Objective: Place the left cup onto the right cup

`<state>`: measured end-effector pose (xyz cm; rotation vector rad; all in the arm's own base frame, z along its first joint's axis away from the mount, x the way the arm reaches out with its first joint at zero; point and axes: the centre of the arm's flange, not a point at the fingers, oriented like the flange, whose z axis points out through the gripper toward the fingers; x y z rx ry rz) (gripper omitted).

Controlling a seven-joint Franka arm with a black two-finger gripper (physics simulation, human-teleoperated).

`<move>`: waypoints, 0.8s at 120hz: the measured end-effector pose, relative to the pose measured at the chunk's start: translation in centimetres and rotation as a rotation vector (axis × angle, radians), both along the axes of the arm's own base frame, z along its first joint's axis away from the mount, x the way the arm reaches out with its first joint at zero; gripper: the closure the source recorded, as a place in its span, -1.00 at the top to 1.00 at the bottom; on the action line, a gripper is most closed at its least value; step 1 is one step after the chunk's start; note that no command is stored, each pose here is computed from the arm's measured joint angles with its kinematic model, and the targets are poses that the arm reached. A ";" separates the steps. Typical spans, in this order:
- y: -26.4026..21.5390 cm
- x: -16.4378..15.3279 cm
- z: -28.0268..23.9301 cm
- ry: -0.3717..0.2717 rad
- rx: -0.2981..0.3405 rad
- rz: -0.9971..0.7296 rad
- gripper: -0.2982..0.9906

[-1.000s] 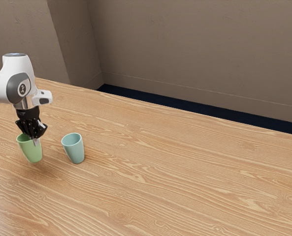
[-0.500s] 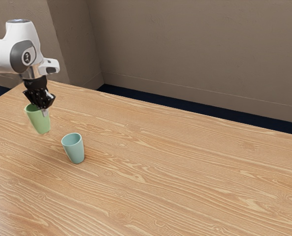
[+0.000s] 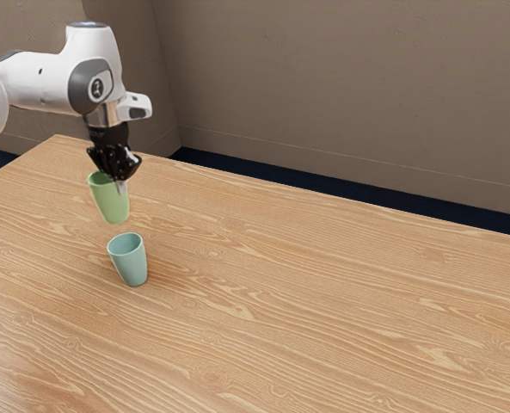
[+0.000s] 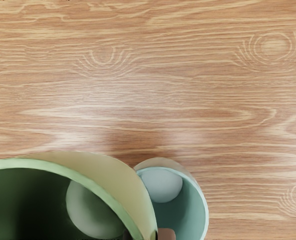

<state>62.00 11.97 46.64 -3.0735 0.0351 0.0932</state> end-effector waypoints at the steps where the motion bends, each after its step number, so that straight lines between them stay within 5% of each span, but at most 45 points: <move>1: -0.1 0.0 0.0 0.000 -0.001 -0.001 -0.68; 96: -3.2 -3.1 -1.3 0.044 -0.033 0.028 -0.68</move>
